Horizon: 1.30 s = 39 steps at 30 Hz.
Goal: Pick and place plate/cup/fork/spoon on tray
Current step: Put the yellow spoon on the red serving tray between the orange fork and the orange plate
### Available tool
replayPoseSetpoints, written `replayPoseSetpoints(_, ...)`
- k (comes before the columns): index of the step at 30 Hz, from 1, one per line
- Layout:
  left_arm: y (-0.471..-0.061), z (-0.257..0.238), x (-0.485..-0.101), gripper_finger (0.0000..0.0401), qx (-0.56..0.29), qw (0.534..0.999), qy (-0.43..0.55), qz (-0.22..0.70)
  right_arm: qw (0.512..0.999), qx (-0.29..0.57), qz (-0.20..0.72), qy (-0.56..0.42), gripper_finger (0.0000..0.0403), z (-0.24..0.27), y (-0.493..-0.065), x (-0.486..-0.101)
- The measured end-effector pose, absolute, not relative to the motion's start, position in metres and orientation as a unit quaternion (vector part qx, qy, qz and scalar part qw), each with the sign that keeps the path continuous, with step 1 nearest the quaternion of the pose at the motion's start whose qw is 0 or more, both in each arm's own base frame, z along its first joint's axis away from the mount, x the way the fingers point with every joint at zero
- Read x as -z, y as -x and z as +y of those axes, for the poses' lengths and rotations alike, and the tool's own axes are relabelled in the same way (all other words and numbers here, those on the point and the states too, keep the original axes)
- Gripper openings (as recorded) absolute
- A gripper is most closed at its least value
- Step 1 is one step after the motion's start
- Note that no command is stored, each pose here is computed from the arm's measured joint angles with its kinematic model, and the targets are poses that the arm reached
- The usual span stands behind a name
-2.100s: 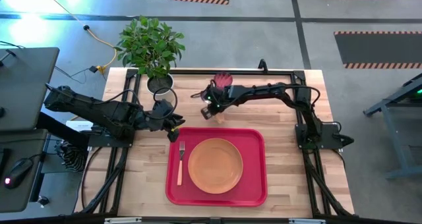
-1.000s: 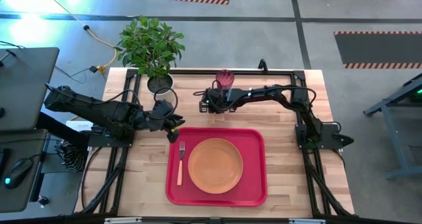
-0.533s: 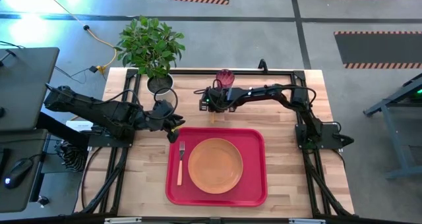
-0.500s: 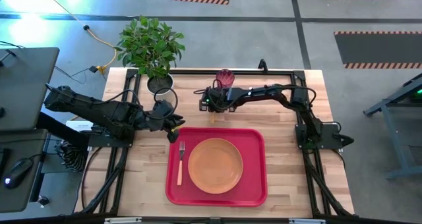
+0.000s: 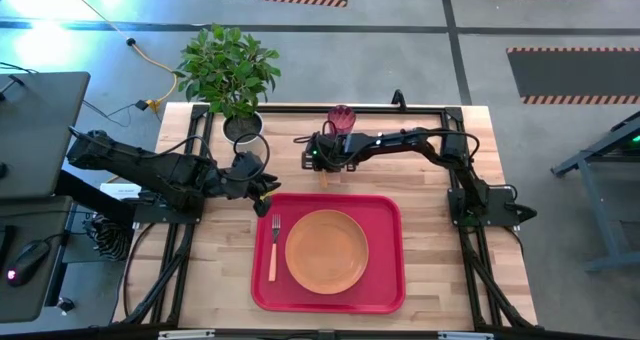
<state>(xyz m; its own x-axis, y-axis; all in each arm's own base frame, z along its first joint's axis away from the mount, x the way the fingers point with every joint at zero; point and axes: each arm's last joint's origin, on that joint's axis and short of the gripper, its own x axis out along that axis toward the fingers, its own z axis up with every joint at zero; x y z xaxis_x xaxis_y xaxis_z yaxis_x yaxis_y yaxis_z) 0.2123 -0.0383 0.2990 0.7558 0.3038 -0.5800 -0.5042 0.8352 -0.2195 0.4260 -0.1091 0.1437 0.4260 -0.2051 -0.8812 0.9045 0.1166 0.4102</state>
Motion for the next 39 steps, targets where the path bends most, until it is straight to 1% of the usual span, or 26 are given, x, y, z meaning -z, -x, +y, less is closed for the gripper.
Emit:
replayPoseSetpoints(14,-0.212,-0.038,-0.299,0.0087,-0.220,0.919,0.185,0.272,0.664,0.388,0.350,-0.535,0.0115,-0.106,-0.427,-0.146)
replayPoseSetpoints(18,-0.212,-0.038,-0.299,0.0087,-0.220,0.918,0.185,0.271,0.683,0.376,0.351,-0.519,0.0115,-0.106,-0.428,-0.155)
replayPoseSetpoints(25,-0.213,-0.038,-0.299,0.0087,-0.220,0.918,0.189,0.269,0.725,0.359,0.347,-0.475,0.0115,-0.109,-0.440,-0.183)
replayPoseSetpoints(30,-0.213,-0.038,-0.299,0.0087,-0.220,0.918,0.189,0.269,0.756,0.355,0.370,-0.408,0.0115,-0.111,-0.443,-0.207)
replayPoseSetpoints(36,-0.213,-0.038,-0.299,0.0087,-0.219,0.918,0.191,0.269,0.771,0.385,0.405,-0.305,0.0115,-0.114,-0.439,-0.250)
replayPoseSetpoints(39,-0.213,-0.039,-0.299,0.0087,-0.217,0.918,0.192,0.270,0.787,0.387,0.401,-0.264,0.0115,-0.115,-0.439,-0.279)
